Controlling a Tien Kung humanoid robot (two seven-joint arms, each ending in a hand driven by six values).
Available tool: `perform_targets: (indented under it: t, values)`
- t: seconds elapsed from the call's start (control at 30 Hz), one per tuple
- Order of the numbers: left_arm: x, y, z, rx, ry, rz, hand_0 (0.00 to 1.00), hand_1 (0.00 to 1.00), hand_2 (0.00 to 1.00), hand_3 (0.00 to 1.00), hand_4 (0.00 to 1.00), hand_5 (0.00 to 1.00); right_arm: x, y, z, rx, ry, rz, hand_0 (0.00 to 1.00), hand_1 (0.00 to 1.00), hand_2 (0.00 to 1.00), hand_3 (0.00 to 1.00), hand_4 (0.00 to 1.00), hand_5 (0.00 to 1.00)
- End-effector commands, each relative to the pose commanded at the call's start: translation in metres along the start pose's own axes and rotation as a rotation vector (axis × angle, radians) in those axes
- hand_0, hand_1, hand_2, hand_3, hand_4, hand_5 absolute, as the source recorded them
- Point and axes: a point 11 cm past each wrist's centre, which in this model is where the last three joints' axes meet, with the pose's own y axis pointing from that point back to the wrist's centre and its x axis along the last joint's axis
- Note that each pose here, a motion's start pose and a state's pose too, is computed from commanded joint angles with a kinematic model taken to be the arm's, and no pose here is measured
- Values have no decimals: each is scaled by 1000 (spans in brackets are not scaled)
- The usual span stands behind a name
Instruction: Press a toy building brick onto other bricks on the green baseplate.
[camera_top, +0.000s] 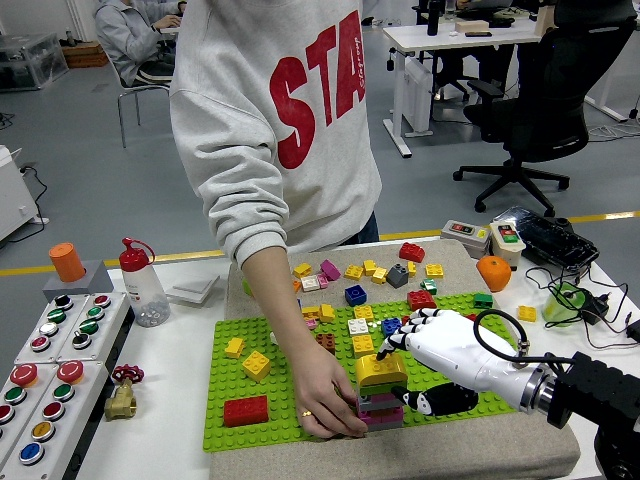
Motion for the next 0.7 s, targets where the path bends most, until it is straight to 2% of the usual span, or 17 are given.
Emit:
perform_targets:
  t: [0.7]
  values:
    - [0, 0, 1, -2, -1, -1, 620, 587, 588, 426, 294, 938, -4, -1, 1, -5, -7, -4, 782, 685, 657, 689, 594, 401]
